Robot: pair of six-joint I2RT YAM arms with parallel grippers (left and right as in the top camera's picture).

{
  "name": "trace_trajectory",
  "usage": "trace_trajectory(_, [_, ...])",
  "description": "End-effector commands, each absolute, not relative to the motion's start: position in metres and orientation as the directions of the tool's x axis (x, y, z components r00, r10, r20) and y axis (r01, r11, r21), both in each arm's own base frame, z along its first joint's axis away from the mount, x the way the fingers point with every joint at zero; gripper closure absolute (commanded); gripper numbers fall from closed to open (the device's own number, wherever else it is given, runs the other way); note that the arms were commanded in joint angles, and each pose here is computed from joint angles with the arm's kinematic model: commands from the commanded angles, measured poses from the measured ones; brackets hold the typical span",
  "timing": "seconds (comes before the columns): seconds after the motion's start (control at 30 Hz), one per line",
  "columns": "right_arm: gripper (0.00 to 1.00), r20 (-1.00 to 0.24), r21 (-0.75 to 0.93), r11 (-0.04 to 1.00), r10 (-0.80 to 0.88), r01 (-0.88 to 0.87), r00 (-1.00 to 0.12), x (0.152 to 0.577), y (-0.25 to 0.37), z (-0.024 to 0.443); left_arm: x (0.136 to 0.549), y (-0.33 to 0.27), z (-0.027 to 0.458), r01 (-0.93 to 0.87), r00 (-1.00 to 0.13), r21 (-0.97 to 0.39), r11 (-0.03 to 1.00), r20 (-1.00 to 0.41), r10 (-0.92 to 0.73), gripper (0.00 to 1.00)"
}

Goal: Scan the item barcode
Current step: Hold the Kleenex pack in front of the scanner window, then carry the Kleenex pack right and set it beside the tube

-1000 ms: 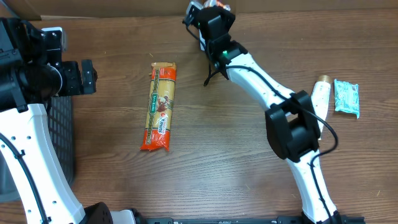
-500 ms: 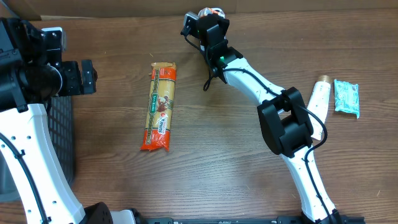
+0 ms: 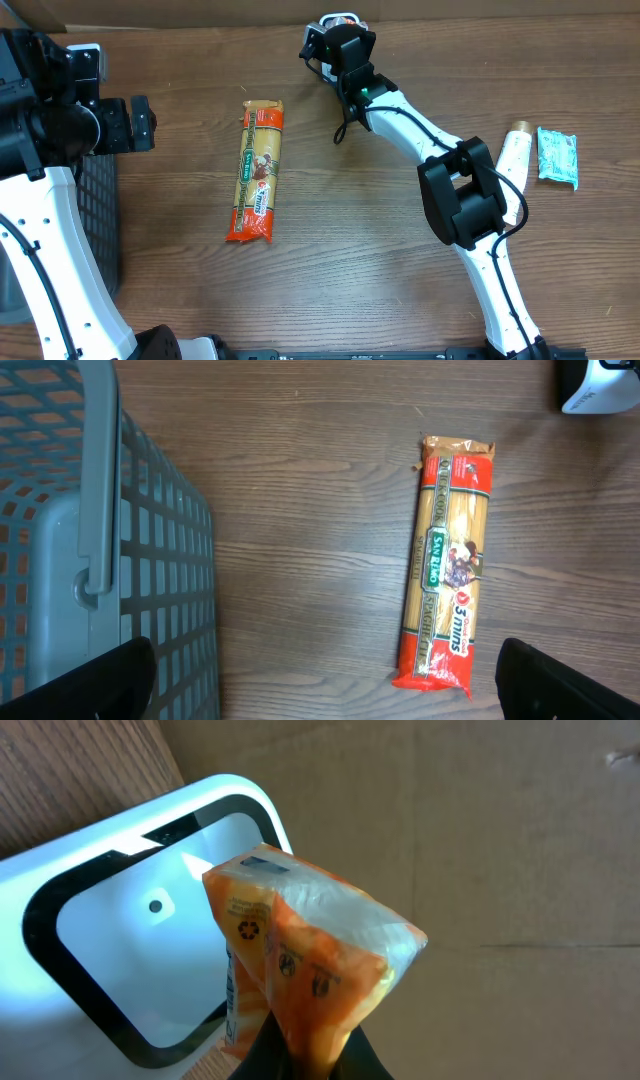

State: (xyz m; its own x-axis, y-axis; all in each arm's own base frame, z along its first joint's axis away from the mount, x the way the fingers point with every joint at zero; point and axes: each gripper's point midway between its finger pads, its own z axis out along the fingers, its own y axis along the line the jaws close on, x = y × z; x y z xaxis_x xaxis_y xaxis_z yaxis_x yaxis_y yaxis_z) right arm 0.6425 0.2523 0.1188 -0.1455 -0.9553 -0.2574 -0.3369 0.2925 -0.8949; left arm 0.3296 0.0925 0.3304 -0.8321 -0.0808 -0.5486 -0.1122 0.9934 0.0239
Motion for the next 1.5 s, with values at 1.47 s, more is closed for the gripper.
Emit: trace_trajectory(1.47, [0.96,-0.459,0.199,0.974,-0.003,-0.106,-0.888,0.402,0.146,0.274,0.332,0.089,0.328,-0.089,-0.838,0.024,0.996,-0.543,-0.062,0.0])
